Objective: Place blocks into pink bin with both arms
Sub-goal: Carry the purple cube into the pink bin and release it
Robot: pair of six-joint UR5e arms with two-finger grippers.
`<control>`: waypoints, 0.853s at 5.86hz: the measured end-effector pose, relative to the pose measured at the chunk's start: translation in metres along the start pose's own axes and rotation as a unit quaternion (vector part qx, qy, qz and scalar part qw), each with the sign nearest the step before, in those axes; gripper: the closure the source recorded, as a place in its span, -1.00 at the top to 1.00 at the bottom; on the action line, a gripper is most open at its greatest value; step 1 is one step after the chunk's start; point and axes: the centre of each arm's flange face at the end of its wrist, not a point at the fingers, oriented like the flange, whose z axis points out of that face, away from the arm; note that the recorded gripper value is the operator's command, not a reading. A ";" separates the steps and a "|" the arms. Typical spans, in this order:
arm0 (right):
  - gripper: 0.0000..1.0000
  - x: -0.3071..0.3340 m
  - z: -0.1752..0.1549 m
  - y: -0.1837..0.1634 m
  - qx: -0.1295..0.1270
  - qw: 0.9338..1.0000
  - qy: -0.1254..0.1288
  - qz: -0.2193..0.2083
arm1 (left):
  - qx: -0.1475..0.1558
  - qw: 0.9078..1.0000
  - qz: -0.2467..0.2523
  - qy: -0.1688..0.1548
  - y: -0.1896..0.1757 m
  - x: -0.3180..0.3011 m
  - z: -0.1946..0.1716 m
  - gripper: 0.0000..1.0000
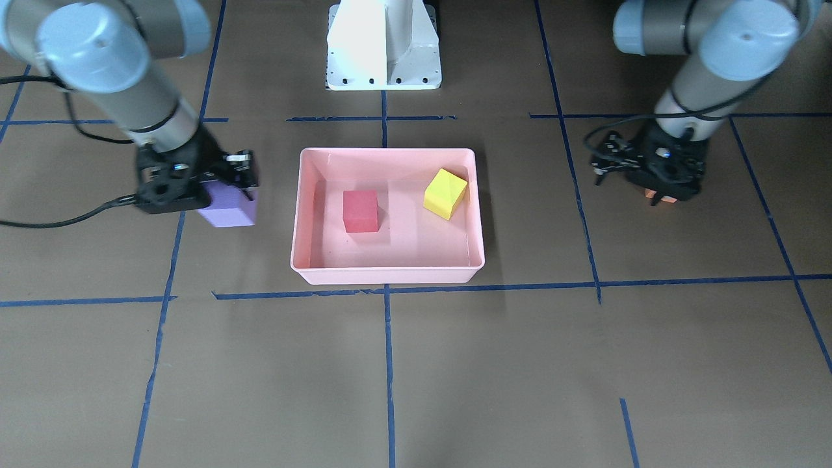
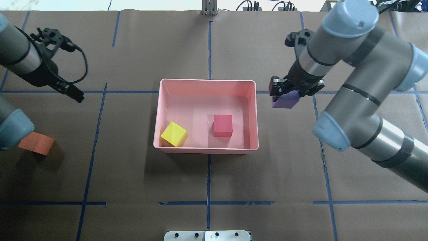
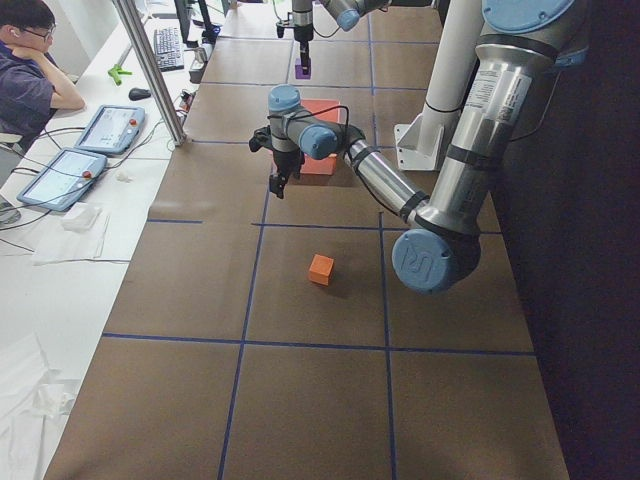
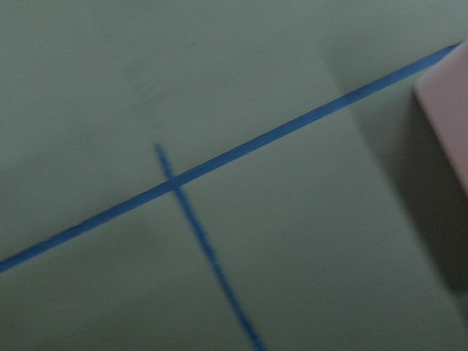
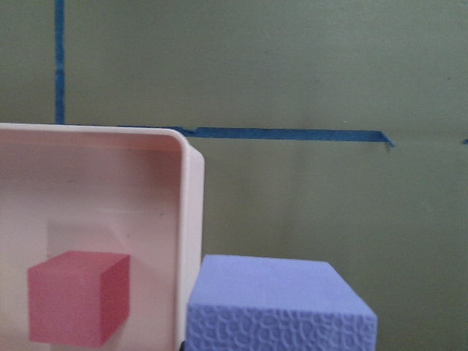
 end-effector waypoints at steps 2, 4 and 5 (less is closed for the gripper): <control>-0.02 -0.101 0.016 0.015 0.012 0.999 0.010 0.039 | -0.004 1.000 0.015 -0.001 0.036 -0.052 0.003 1.00; 0.98 -0.180 0.037 0.014 0.022 0.997 0.020 0.069 | 0.001 1.000 0.021 0.000 0.054 -0.068 0.013 1.00; 0.99 -0.209 0.042 0.011 0.028 0.996 0.020 0.078 | 0.001 1.000 0.022 0.000 0.060 -0.072 0.016 1.00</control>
